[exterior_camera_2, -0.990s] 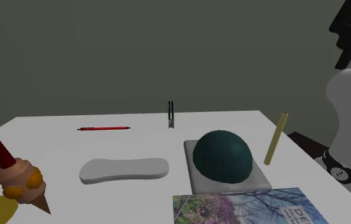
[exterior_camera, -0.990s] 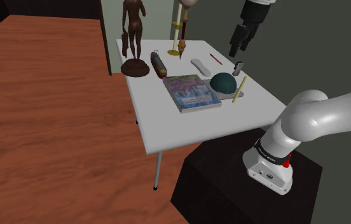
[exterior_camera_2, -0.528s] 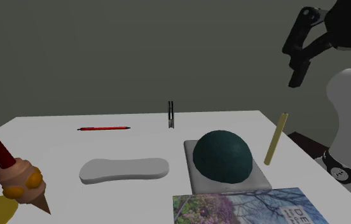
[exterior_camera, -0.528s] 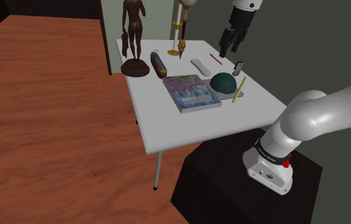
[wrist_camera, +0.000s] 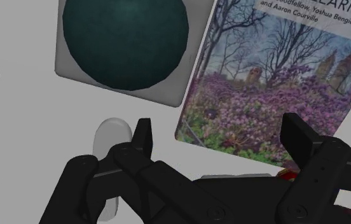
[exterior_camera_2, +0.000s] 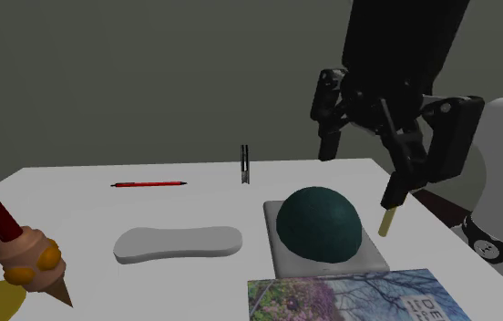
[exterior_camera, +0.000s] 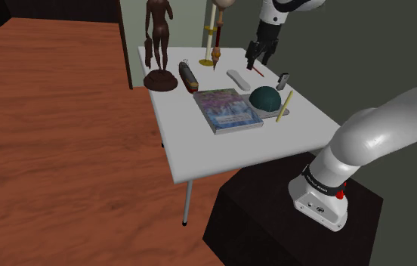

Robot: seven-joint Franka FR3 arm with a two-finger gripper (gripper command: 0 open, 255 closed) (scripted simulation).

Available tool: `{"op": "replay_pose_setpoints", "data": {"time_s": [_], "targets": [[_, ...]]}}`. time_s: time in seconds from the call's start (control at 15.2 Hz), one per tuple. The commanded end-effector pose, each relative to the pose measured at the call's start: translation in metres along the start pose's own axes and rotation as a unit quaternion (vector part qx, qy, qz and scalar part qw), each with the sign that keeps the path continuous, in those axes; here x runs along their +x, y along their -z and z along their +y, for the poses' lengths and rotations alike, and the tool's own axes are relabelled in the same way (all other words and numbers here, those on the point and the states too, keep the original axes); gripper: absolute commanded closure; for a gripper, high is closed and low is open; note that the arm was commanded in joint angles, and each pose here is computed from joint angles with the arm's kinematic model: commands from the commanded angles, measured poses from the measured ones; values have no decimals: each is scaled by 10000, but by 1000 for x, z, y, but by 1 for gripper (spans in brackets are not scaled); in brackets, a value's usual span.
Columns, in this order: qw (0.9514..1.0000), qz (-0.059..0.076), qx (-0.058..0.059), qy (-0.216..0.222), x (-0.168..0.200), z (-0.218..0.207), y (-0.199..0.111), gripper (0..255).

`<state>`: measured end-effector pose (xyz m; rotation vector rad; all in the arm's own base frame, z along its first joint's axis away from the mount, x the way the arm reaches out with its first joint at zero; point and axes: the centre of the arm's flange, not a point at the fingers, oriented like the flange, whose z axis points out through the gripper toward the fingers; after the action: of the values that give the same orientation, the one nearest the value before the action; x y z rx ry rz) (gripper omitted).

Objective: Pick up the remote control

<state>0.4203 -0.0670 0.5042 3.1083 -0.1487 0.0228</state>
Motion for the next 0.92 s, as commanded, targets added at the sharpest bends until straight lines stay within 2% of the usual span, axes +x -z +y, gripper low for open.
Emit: {"op": "replay_pose_setpoints", "data": {"time_s": [0.0,0.86], "targets": [[9999,-2,2,-118,19,12,-14,0],[9962,-46,28,-864,135,106,-102,0]]}}
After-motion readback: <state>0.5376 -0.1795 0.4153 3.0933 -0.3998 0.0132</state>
